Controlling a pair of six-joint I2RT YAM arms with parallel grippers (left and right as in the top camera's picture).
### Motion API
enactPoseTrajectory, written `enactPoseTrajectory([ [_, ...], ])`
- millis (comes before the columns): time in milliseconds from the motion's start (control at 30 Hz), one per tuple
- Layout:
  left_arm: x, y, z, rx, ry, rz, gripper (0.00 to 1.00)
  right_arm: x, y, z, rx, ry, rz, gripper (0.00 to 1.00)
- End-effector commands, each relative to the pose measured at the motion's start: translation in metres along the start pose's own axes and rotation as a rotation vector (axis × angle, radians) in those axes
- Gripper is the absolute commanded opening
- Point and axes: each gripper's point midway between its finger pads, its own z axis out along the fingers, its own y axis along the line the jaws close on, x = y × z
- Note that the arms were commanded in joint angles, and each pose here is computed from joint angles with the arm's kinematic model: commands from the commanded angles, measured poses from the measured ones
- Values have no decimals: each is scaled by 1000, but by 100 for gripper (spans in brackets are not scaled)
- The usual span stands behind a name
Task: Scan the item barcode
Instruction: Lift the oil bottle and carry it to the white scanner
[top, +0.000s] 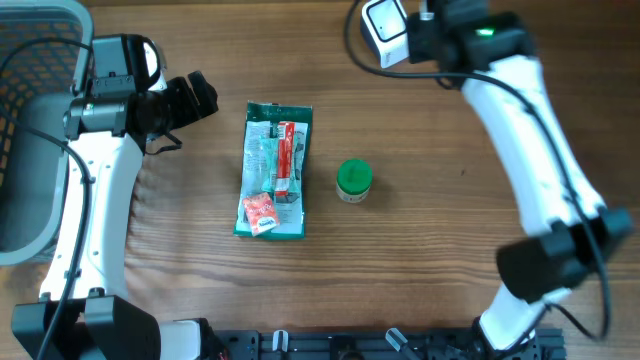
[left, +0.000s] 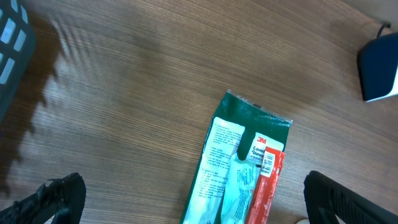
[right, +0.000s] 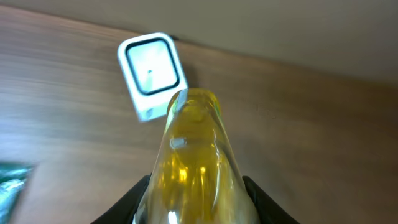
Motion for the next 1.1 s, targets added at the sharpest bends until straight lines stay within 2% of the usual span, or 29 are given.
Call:
enactPoseTrajectory([
  [0,-5,-3,-4,14,-14,20,100,-3,-1,36,241,20,-223,18],
  [100,-5,-3,-4,14,-14,20,100,-8,5,67,399,12,-332,20],
  [200,-5,-3,-4,15,-14,20,100,-14,14,85,464,-18,-365,20],
  [533,-5,-3,-4,14,-14,20,100,-44,41,104,481,-187,-278,18],
  [867,-5,-3,-4,15,-14,20,100,-24,60,144,479,-160,-350,18],
  [967,-5,-3,-4,14,-14,20,100,-27,55,140,506,-160,-359,18],
  [1067,-5,-3,-4,14,-14,20,100,-35,34,119,612,-142,-369,18],
])
